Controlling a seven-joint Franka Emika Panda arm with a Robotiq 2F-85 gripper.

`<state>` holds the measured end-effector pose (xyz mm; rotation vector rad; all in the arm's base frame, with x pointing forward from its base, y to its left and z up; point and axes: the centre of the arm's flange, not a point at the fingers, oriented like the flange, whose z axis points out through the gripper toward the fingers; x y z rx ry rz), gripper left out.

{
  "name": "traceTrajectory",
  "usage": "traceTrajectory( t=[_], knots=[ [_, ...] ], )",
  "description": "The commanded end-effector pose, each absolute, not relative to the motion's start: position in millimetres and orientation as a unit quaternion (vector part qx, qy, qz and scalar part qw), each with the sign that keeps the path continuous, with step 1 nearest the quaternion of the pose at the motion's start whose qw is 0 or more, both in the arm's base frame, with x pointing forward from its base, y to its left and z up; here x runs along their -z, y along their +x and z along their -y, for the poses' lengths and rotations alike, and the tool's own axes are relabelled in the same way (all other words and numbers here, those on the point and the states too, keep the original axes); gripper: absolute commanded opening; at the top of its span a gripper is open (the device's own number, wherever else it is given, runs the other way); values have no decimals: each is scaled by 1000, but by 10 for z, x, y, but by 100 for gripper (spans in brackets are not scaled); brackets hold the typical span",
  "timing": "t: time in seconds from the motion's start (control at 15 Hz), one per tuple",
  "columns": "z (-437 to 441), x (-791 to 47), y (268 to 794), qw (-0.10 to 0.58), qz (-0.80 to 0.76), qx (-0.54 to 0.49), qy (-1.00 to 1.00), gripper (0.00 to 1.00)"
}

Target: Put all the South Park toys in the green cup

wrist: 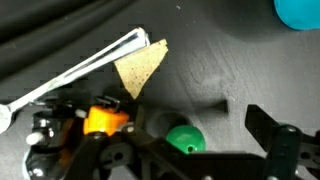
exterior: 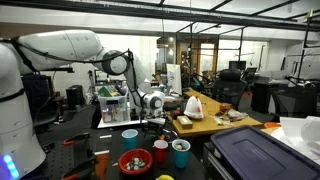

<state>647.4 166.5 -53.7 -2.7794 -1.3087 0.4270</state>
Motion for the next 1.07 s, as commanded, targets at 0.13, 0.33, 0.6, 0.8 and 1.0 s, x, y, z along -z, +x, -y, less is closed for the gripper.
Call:
traceTrajectory(
  t=[0.13,0.33,0.6,0.8,1.0],
  knots=[
    [-1911,500,6518,59,422,-140,-894,100],
    [-1908,441,6572,63,419,-134,-896,100],
    [-1804,373,6678,60,418,-123,-898,74],
    [-1729,329,6719,61,420,-119,-898,51],
    [-1690,332,6721,62,423,-117,-897,29]
  ],
)
